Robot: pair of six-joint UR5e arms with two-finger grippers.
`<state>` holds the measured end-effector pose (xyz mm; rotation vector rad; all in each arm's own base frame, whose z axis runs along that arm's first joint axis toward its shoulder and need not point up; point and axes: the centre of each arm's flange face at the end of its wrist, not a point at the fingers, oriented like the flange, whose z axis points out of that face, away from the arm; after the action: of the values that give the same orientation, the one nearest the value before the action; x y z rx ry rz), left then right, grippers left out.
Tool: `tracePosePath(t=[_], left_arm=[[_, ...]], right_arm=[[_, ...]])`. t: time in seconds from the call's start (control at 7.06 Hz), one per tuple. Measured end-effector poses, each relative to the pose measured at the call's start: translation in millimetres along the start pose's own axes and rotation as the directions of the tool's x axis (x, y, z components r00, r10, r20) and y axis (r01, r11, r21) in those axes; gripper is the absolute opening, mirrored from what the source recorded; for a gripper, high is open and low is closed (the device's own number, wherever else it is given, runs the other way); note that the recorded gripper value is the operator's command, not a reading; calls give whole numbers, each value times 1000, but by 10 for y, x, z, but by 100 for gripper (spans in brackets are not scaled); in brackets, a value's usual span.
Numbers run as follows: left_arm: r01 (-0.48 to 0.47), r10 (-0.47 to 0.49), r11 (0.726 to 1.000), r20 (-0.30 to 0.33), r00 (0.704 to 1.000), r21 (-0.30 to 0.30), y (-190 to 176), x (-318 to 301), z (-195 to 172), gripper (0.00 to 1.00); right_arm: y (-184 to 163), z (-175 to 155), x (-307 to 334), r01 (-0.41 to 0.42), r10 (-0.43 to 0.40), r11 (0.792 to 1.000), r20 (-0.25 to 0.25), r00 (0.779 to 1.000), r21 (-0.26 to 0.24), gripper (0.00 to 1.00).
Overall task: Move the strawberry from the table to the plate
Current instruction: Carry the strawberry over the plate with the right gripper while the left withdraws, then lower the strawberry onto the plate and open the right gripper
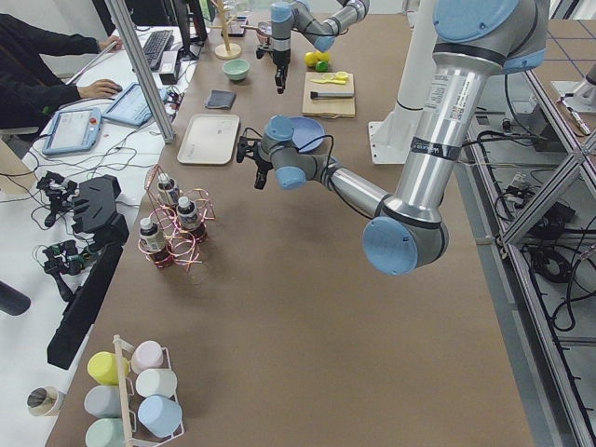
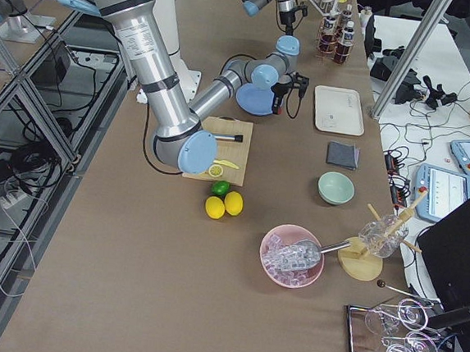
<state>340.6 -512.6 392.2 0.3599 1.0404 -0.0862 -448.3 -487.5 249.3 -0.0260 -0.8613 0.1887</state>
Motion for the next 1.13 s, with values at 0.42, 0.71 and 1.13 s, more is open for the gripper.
tracePosePath(t=[0.42, 0.71, 1.13], left_arm=[[-118, 120, 992, 55, 991, -43, 157, -640, -56, 98], [-101, 104, 994, 91, 990, -43, 126, -922, -81, 98], [-71, 76, 996, 129, 989, -47, 122, -1234, -68, 98]], right_arm=[[857, 388, -627, 7, -7, 999, -12, 1000, 43, 0], [1201, 630, -934, 20, -19, 997, -23, 1000, 75, 0], [1223, 968, -1160, 30, -28, 995, -18, 999, 93, 0]])
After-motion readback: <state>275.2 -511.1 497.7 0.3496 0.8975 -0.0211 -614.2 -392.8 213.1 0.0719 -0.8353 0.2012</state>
